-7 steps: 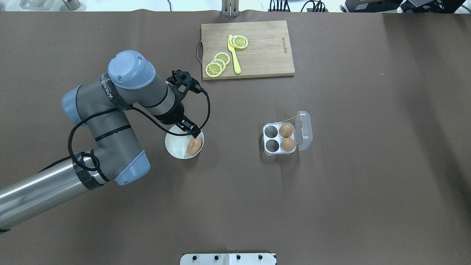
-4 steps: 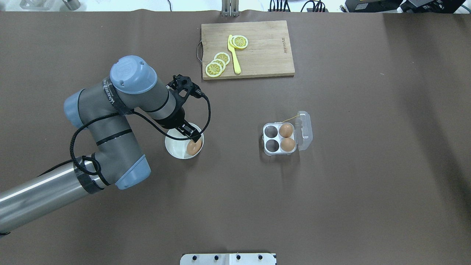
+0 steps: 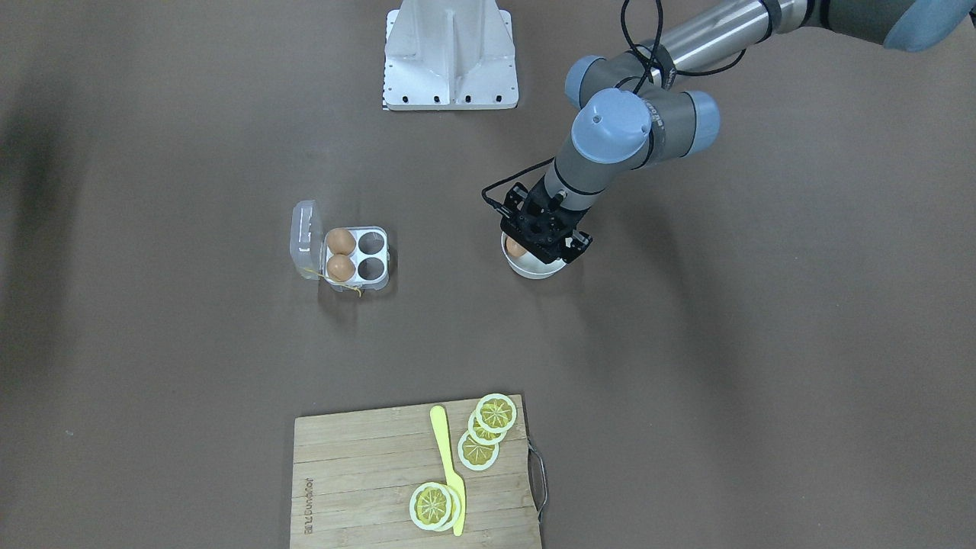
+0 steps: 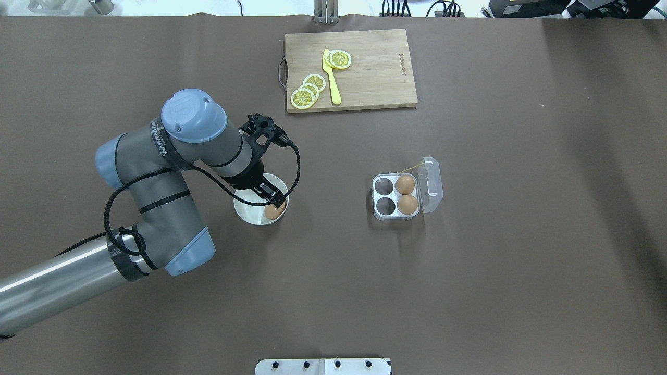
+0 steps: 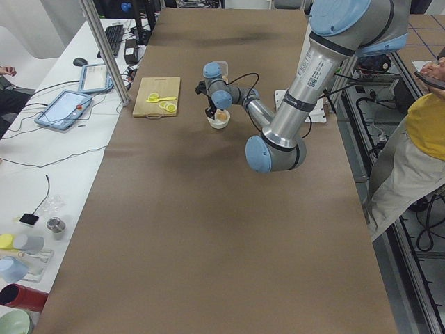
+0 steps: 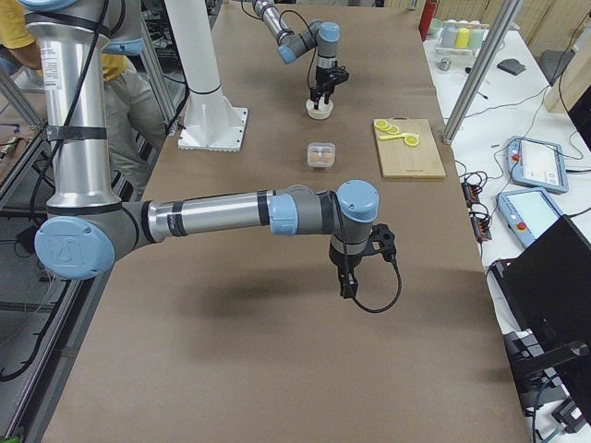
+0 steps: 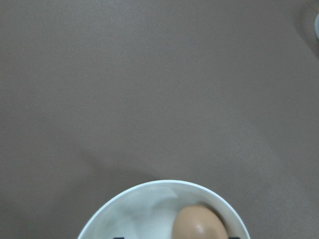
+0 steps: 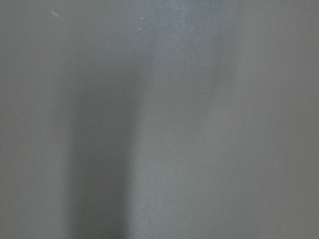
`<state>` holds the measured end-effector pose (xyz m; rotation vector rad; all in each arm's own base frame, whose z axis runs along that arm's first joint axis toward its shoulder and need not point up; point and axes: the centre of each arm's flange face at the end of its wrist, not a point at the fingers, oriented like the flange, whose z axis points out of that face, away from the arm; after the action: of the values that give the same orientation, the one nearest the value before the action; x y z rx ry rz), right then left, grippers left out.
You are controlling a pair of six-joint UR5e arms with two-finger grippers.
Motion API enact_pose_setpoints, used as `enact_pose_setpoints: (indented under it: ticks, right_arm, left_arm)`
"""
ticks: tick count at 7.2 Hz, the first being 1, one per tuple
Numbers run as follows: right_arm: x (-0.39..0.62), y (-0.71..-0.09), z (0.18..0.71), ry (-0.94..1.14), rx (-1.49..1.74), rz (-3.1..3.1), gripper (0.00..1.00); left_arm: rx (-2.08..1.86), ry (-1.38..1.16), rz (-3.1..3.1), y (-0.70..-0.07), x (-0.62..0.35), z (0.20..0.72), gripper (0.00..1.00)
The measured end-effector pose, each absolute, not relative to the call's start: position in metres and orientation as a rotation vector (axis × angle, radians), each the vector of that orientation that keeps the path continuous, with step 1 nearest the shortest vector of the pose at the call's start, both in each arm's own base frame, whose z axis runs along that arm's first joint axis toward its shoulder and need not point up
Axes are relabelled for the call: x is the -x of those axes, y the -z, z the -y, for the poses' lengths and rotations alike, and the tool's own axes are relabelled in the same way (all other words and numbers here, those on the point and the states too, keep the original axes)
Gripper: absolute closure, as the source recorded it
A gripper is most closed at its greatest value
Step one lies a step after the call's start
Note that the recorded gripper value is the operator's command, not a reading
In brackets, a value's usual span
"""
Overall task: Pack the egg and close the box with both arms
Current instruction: 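Move the left gripper down into the white bowl over the brown egg, then close the left gripper on the brown egg in the bowl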
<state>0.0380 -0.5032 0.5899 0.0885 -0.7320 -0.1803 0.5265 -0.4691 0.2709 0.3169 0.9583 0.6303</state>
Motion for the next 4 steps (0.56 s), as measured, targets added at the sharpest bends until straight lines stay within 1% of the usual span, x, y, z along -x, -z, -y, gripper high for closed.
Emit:
enact_pose_setpoints:
  ticks: [4]
  right_arm:
    - [-0.0382, -0.5921, 0.5012, 0.179, -0.085, 0.732, 0.00]
  left_arm:
    - [-0.314, -0.630, -0.955, -0.2739, -0.5269, 0.4688, 0.26]
